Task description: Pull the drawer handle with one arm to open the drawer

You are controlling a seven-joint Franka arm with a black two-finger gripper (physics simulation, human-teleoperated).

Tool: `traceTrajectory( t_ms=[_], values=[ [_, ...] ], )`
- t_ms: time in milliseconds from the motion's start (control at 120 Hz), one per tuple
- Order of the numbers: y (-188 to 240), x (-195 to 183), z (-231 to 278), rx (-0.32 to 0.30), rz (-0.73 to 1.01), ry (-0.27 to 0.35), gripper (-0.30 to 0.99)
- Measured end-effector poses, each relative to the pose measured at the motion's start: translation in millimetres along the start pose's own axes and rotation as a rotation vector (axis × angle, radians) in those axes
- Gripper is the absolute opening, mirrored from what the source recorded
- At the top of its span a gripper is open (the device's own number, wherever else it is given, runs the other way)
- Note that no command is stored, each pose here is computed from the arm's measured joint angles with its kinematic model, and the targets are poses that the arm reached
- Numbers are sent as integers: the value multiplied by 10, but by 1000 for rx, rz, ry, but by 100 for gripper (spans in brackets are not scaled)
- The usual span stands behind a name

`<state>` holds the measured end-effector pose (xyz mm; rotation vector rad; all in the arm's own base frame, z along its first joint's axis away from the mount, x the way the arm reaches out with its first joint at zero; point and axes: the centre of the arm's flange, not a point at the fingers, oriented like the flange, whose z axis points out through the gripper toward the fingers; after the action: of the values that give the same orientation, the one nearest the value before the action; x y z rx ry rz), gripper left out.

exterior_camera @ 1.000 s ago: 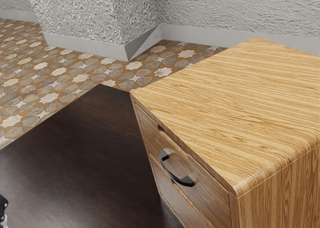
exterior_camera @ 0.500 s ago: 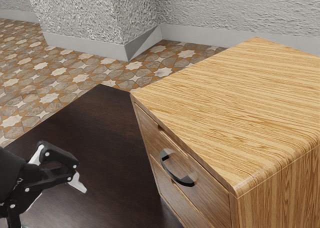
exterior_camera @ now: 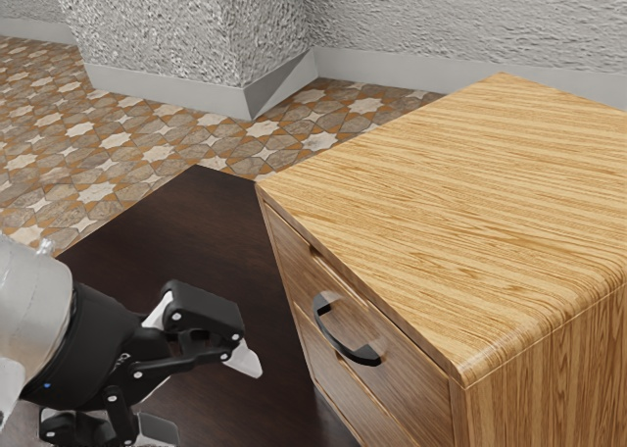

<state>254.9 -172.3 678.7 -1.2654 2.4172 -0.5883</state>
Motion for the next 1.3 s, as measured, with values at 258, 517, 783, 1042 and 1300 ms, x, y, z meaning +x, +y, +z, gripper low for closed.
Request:
traceTrajectory(
  t_ms=[258, 517, 783, 1042, 1300],
  values=[
    [-137, -131, 267, -13, 64, -15, 69],
    [-209, -338, 453, -24, 82, -44, 69],
    [-248, -414, 490, -12, 88, -54, 69],
    [-262, -386, 485, -1, 35, -31, 69],
    [-299, -409, 651, -21, -50, -5, 69]
  ],
)
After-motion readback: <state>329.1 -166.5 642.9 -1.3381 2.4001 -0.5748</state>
